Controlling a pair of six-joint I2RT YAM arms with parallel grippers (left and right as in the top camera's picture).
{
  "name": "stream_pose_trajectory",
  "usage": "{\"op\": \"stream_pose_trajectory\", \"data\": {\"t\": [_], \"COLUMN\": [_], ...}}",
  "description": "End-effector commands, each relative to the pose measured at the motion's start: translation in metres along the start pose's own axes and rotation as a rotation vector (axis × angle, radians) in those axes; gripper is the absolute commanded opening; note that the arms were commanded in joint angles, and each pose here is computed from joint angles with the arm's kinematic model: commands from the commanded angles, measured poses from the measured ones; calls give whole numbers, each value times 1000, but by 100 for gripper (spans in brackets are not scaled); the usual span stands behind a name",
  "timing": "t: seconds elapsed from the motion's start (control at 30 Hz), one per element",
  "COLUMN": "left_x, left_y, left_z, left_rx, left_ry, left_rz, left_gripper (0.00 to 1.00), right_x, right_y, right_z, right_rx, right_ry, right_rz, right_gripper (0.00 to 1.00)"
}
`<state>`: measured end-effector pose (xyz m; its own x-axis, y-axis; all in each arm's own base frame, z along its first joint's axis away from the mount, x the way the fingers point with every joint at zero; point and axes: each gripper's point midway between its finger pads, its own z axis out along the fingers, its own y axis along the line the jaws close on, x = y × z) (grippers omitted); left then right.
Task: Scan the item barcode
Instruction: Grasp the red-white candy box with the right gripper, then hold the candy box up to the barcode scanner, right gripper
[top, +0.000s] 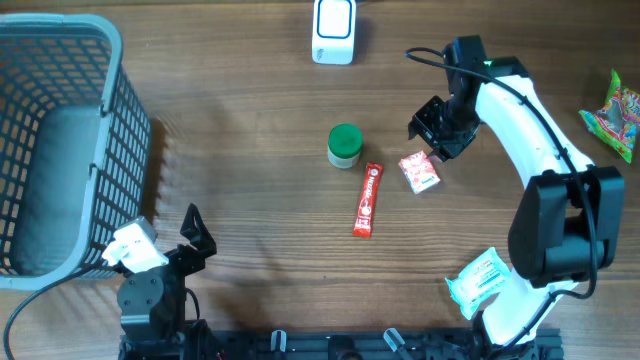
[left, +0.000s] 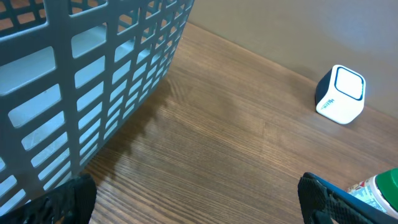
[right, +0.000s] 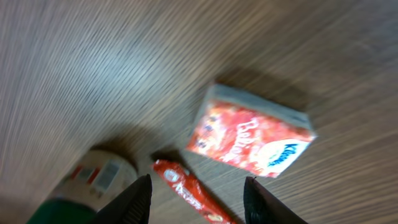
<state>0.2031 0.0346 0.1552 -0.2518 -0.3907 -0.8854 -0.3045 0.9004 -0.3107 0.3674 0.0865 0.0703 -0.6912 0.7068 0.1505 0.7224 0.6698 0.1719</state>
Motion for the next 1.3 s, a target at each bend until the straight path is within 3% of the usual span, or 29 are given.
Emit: {"op": "stream_pose_trajectory", "data": {"t": [0.0,0.03,0.27,0.43,0.47,0.53,0.63,0.67,0.77,0.9,1.03,1.07,1.1,1.2,1.27], "left_x": [-1,-1,-1,-1,-1,-1,-1,-1,-1,-1,-1,-1,-1,-1,-1], "left_y": [-1,-1,-1,-1,-1,-1,-1,-1,-1,-1,-1,-1,-1,-1,-1], "left_z": [0,0,0,0,0,0,0,0,0,0,0,0,0,0,0], "left_rx": [7,7,7,7,7,7,7,7,7,7,7,7,7,7,7], "left_ry": [-5,-5,-5,-5,-5,-5,-5,-5,-5,-5,-5,-5,-5,-5,-5], "left_rz": [-8,-8,-8,-8,-8,-8,-8,-8,-8,-8,-8,-8,-8,-8,-8], "left_gripper": [100,100,100,100,100,100,100,100,100,100,100,100,100,100,100], "right_x": [0,3,5,-7,-8,-12,-12,-8,-5,21,42,40,39,42,63], "right_y": [-7,-7,-25,-28,-29,-29,-15,-8,4,48,70,71,71,72,90], "right_z": [1,5,58,73,72,73,67,54,22,-34,-76,-81,-83,-87,-98], "right_rx": [61,74,206,226,232,232,187,176,165,-52,-229,-236,-234,-251,-389], "right_ry": [-48,-41,49,8,-1,-20,6,30,39,139,157,130,118,124,211], "right_rz": [103,113,192,216,215,202,130,113,51,-187,-322,-330,-332,-337,-451], "right_gripper": [51,63,63,62,60,36,16,4,4,5,18,15,4,4,4]}}
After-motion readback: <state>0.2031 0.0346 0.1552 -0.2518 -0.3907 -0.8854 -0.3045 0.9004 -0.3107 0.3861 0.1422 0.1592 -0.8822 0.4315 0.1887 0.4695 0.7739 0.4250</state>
